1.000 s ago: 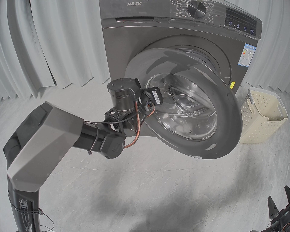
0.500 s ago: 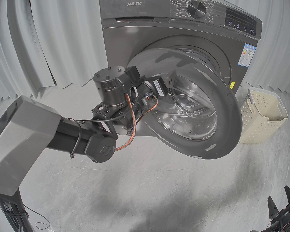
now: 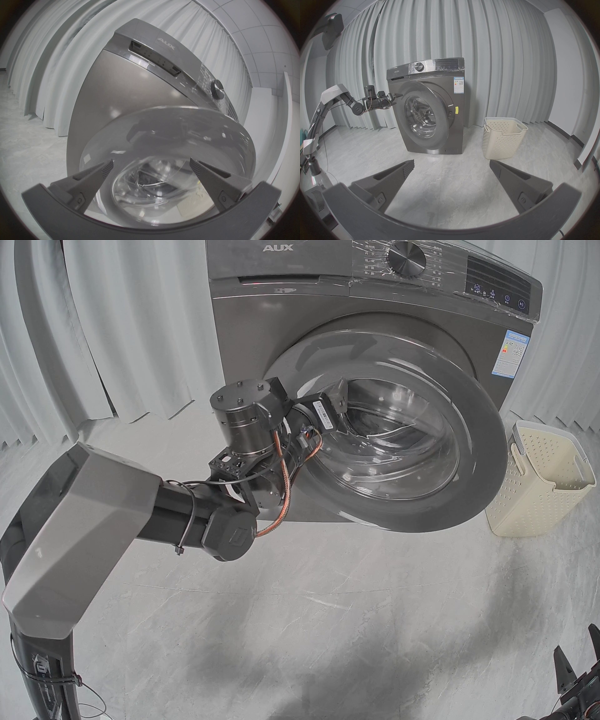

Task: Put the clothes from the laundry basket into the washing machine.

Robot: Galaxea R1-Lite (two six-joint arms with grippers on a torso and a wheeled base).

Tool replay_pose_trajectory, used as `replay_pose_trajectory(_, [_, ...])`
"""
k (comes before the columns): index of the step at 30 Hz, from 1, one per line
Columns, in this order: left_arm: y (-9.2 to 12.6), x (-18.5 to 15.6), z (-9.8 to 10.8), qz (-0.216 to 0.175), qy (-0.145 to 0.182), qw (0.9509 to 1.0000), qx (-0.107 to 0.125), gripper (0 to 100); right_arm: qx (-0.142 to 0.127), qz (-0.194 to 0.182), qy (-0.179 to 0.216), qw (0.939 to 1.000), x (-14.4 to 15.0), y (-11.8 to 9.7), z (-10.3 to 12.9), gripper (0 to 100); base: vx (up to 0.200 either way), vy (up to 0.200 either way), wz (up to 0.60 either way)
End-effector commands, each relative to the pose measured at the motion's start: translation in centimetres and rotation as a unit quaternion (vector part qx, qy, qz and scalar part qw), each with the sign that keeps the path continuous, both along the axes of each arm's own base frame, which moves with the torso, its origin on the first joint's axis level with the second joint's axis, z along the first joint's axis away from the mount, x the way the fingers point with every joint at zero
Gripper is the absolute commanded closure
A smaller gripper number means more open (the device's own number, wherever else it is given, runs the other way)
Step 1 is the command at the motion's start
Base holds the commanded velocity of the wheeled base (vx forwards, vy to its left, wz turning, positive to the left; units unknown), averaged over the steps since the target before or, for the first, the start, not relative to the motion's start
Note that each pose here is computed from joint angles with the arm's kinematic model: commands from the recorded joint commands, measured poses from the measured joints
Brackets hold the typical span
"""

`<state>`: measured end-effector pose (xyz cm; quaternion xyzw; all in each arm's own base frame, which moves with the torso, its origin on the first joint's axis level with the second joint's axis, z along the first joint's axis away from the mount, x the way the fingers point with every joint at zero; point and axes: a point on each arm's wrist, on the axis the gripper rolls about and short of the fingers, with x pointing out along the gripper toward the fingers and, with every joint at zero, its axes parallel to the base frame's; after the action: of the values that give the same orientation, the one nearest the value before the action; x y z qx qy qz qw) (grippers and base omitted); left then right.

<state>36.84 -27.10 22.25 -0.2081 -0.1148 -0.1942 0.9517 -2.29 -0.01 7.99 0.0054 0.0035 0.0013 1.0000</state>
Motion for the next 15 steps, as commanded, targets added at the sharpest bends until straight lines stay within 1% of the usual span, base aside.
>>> replay_pose_trajectory(1, [1.5,-2.8,0.8,-0.004,0.017,0.9997,0.015,0,0.0,0.0,0.0,1.0,0.0,0.0,-0.4,0,0.0,0.0,0.0])
replay_pose_trajectory(2, [1.9,-3.7,0.7,-0.009,0.025,0.9994,0.021,0,0.0,0.0,0.0,1.0,0.0,0.0,-0.4,0,0.0,0.0,0.0])
replay_pose_trajectory(5, [3.8,-8.5,0.6,-0.037,0.051,0.9968,0.049,0,0.0,0.0,0.0,1.0,0.0,0.0,-0.4,0,0.0,0.0,0.0])
replay_pose_trajectory(6, [4.2,-9.2,0.5,-0.042,0.056,0.996,0.055,0,0.0,0.0,0.001,1.0,0.0,0.0,-0.4,0,0.0,0.0,0.0])
replay_pose_trajectory(7, [5.9,-12.3,-0.1,-0.064,0.071,0.9925,0.075,0,0.0,0.0,0.0,1.0,0.0,0.0,-0.4,0,0.0,0.0,0.0])
replay_pose_trajectory(8, [6.7,-13.6,-0.4,-0.071,0.076,0.9909,0.085,0,0.0,0.0,0.001,1.0,0.0,0.0,-0.4,0,0.0,0.0,0.0])
replay_pose_trajectory(10, [9.3,-17.4,-1.3,-0.09,0.086,0.9864,0.107,0,0.0,0.0,0.001,1.0,0.0,0.0,-0.4,0,0.0,0.0,0.0])
replay_pose_trajectory(11, [10.1,-18.6,-1.6,-0.095,0.088,0.9849,0.115,0,0.0,0.0,0.001,1.0,0.0,0.0,-0.4,0,0.0,0.0,0.0])
replay_pose_trajectory(12, [10.1,-18.6,-1.6,-0.095,0.088,0.9849,0.115,0,0.0,0.0,0.001,1.0,0.0,0.0,-0.4,0,0.0,0.0,0.0])
replay_pose_trajectory(13, [12.5,-21.6,-2.5,-0.105,0.088,0.9818,0.131,0,0.0,0.0,0.001,1.0,0.0,0.0,-0.4,0,0.0,0.0,0.0])
replay_pose_trajectory(15, [14.6,-23.8,-3.1,-0.106,0.082,0.9811,0.139,0,0.0,0.0,0.001,1.0,0.0,0.0,-0.4,0,0.0,0.0,0.0])
